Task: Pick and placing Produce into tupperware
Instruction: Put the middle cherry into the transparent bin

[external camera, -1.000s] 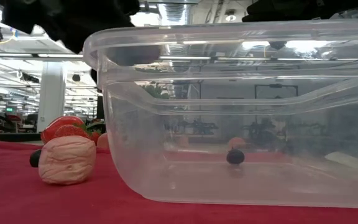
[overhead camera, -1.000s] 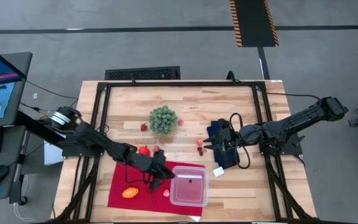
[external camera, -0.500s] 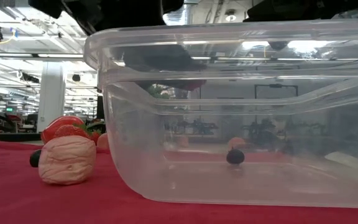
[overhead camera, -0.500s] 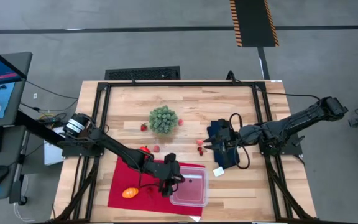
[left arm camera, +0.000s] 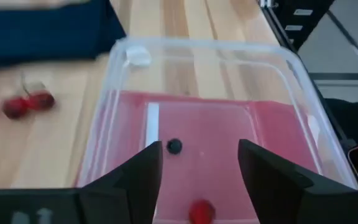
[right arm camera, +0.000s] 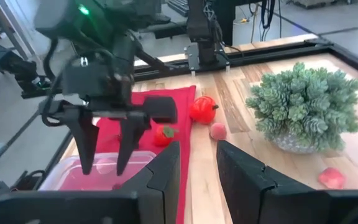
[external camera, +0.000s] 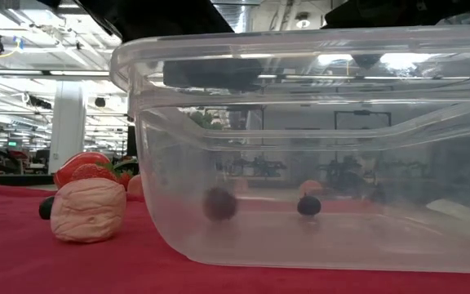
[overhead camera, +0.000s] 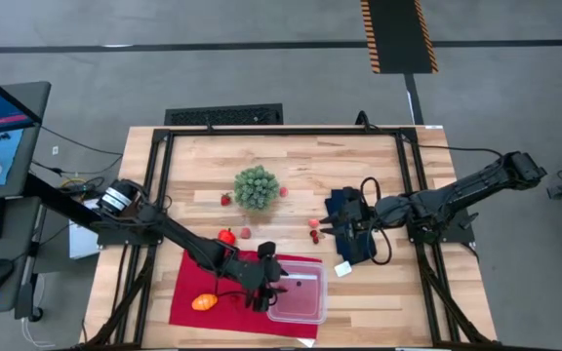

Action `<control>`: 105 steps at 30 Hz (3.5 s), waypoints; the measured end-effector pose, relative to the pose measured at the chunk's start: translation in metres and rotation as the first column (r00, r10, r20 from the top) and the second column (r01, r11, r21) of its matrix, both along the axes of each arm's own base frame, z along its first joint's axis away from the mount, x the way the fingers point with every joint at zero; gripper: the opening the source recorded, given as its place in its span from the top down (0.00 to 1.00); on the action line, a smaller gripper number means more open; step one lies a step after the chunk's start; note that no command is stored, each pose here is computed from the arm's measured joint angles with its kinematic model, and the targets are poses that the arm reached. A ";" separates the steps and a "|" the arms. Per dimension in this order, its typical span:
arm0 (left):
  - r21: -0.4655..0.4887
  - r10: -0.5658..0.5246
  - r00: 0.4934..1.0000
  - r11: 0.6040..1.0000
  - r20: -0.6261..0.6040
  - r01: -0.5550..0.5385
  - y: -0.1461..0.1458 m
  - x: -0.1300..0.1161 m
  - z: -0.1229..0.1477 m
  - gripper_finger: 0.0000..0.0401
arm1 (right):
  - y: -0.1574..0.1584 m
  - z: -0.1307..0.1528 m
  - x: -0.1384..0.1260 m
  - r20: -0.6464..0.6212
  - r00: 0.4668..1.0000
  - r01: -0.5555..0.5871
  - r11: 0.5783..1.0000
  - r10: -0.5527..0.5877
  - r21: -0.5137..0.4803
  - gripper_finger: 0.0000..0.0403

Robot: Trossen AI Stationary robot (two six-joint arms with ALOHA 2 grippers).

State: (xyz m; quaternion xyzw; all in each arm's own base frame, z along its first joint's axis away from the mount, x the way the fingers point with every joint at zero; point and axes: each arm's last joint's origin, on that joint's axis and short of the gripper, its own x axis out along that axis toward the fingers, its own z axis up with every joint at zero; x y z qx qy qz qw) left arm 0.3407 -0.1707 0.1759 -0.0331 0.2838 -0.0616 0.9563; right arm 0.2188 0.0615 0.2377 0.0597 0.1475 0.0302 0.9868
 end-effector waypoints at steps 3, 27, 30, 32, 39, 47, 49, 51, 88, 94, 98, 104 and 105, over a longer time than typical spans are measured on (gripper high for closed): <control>0.096 0.018 0.998 0.995 0.065 -0.024 -0.007 -0.008 0.013 0.50 | -0.001 -0.001 0.000 -0.005 1.000 0.004 1.000 -0.004 0.003 0.68; 0.173 0.390 0.834 0.859 0.390 -0.482 -0.012 -0.195 0.061 0.50 | -0.003 0.000 0.001 -0.001 1.000 0.016 1.000 -0.016 0.005 0.68; 0.160 0.356 0.863 0.888 0.358 -0.432 0.001 -0.210 0.054 0.50 | -0.003 0.001 0.001 0.005 1.000 0.015 1.000 -0.015 0.007 0.68; 0.139 0.350 0.869 0.898 0.349 -0.418 0.012 -0.218 0.051 0.50 | -0.003 0.002 0.002 0.018 1.000 0.017 1.000 -0.018 0.011 0.68; 0.030 0.275 0.905 0.953 0.324 -0.301 0.044 -0.238 0.051 0.50 | -0.010 0.003 0.003 0.028 0.999 0.040 0.999 -0.040 -0.009 0.68; -0.033 0.022 0.870 0.999 0.493 -0.006 0.071 -0.257 0.054 0.58 | -0.030 0.002 0.006 0.014 0.993 0.116 0.992 -0.115 -0.056 0.68; -0.028 0.003 0.830 0.999 0.558 0.015 0.078 -0.262 0.053 0.60 | -0.038 -0.004 0.003 -0.055 0.986 0.152 0.987 -0.155 -0.058 0.68; -0.025 0.007 0.789 1.000 0.614 0.011 0.084 -0.265 0.052 0.62 | -0.045 -0.010 0.001 -0.127 0.972 0.193 0.980 -0.197 -0.043 0.68; 0.008 0.066 0.729 0.995 0.681 -0.097 0.101 -0.273 0.051 0.65 | -0.023 -0.109 0.021 -0.651 0.753 0.221 0.970 -0.101 0.105 0.68; 0.008 0.061 0.729 0.996 0.682 -0.091 0.101 -0.273 0.051 0.65 | -0.023 -0.120 0.023 -0.678 0.727 0.224 0.970 -0.105 0.090 0.68; 0.009 0.056 0.728 0.996 0.683 -0.086 0.101 -0.273 0.051 0.65 | -0.023 -0.121 0.025 -0.673 0.733 0.220 0.971 -0.104 0.089 0.68; 0.009 0.056 0.728 0.996 0.683 -0.085 0.101 -0.273 0.051 0.65 | -0.022 -0.120 0.026 -0.660 0.746 0.204 0.974 -0.090 0.098 0.68; 0.009 0.056 0.728 0.996 0.683 -0.085 0.101 -0.273 0.051 0.65 | -0.022 -0.120 0.026 -0.662 0.745 0.202 0.974 -0.086 0.101 0.68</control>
